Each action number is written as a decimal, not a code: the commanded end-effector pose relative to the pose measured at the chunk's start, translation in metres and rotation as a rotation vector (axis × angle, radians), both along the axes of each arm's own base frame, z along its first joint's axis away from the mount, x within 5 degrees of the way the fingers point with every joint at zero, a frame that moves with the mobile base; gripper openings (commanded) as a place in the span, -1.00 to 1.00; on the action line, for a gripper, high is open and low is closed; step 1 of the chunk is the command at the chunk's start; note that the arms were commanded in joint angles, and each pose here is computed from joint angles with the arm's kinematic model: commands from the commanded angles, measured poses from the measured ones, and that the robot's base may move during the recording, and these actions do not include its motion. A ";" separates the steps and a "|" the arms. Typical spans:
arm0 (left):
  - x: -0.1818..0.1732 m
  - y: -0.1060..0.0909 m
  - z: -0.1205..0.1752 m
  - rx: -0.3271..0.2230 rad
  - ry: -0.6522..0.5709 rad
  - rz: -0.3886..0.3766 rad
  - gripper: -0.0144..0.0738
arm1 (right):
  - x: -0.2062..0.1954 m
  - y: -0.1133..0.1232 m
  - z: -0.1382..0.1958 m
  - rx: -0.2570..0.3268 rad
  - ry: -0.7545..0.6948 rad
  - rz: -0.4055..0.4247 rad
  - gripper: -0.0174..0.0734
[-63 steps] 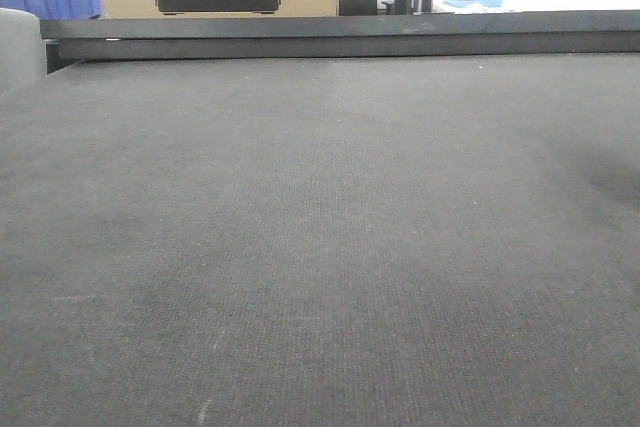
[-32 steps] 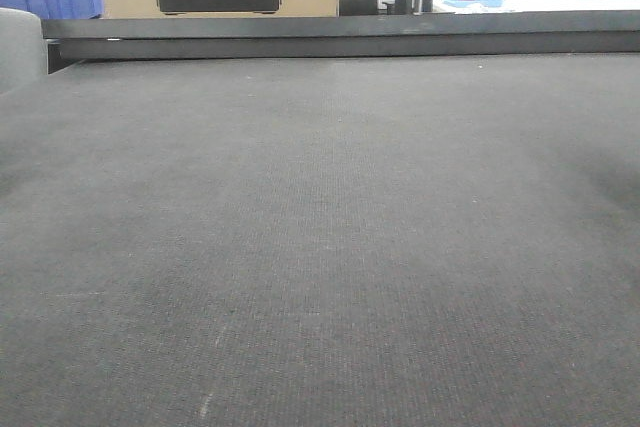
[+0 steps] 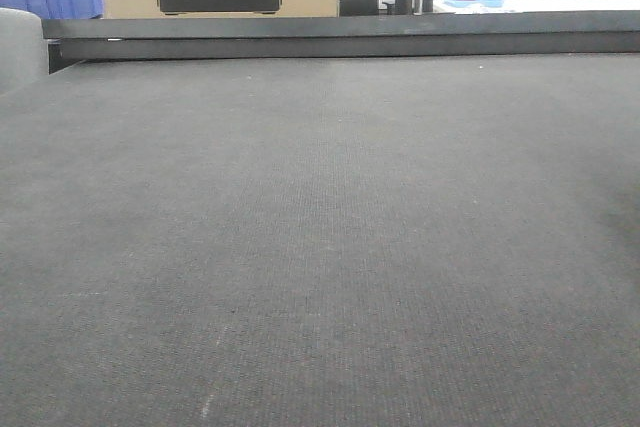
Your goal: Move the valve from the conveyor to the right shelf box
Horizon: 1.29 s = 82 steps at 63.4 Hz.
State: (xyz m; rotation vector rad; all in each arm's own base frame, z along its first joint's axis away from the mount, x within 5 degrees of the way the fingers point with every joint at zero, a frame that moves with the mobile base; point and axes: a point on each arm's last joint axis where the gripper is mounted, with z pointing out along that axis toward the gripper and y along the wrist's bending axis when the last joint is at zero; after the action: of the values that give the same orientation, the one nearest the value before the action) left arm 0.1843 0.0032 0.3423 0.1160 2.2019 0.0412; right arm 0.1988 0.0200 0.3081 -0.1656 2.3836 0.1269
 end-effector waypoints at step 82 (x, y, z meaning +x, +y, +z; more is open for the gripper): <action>-0.088 -0.003 0.063 0.005 -0.524 0.008 -0.93 | -0.099 -0.008 0.090 0.035 -0.676 -0.030 -0.95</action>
State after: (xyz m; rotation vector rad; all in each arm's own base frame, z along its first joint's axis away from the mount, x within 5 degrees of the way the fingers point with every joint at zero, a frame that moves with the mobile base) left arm 0.0979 0.0004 0.3979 0.0961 1.7480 0.0815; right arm 0.1021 0.0134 0.3860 -0.1402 1.8156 0.0933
